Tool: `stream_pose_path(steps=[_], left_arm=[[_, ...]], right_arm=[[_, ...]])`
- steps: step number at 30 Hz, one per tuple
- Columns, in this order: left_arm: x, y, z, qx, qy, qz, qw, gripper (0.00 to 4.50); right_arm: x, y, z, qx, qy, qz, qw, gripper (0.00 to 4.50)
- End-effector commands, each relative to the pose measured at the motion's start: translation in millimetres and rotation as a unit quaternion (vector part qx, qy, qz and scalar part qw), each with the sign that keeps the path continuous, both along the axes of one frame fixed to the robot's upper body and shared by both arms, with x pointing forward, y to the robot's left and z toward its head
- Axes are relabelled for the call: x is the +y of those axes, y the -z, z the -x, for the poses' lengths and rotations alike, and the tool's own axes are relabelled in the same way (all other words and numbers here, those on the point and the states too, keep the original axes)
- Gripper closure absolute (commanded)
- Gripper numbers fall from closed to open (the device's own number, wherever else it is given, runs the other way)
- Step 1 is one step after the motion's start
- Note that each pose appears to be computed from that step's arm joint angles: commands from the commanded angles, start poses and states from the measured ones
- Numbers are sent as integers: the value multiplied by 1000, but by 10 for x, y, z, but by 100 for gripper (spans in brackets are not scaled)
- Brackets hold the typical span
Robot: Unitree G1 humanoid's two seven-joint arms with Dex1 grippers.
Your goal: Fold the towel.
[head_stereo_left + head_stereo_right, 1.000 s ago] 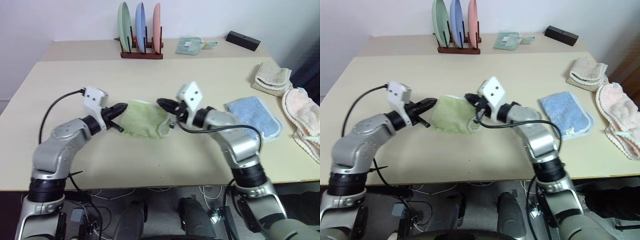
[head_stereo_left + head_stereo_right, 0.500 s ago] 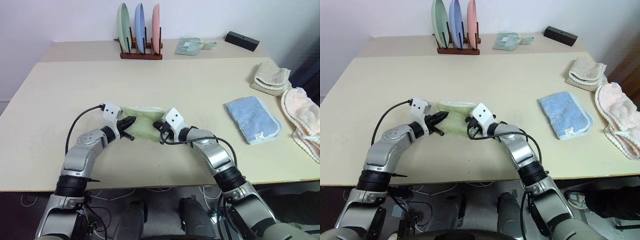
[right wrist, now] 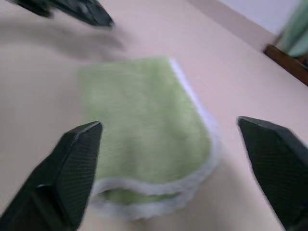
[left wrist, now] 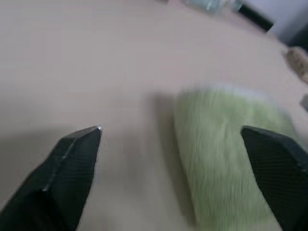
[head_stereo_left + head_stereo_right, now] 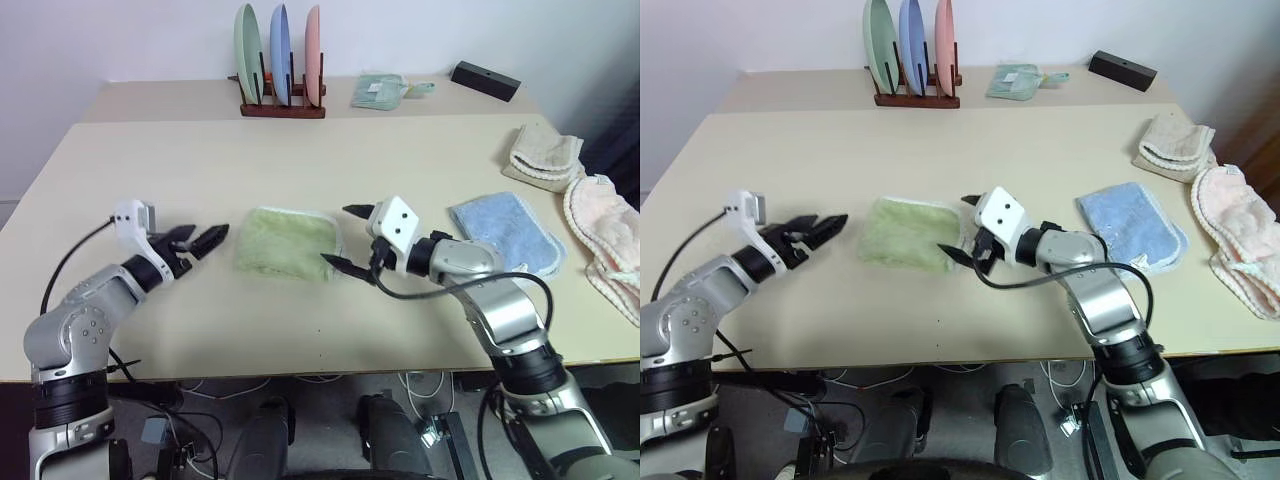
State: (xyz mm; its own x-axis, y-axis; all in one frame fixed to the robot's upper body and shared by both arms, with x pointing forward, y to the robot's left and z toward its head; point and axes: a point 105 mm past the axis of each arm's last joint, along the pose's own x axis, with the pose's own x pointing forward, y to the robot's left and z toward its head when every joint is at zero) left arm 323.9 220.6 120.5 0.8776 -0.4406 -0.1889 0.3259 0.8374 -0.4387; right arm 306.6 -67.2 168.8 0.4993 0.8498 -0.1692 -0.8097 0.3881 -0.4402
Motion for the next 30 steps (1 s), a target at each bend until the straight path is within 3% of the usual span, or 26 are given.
stream_pose_path(steps=[1,9,10,12,19,24,28,30], left_arm=[[-195,-47,20,11,14,56,998,2],[-690,120,-8,69,47,120,989,2],[-737,138,-20,74,45,131,988,26],[-788,159,-50,81,32,161,983,85],[-940,84,-34,75,42,188,978,445],[-796,-159,-122,17,10,212,977,445],[-133,-499,-336,-80,-131,201,967,445],[418,-687,-390,-128,-242,209,939,445]], right_arm=[[50,-73,152,-28,-36,11,999,0],[73,-3,181,-34,-37,22,999,0],[77,4,183,-35,-36,23,998,0],[83,27,192,-36,-35,26,998,0],[84,61,198,-37,-29,31,998,0],[95,56,189,-41,-28,32,998,0],[81,29,169,-47,-23,32,998,0],[76,26,169,-48,-23,33,998,0]])
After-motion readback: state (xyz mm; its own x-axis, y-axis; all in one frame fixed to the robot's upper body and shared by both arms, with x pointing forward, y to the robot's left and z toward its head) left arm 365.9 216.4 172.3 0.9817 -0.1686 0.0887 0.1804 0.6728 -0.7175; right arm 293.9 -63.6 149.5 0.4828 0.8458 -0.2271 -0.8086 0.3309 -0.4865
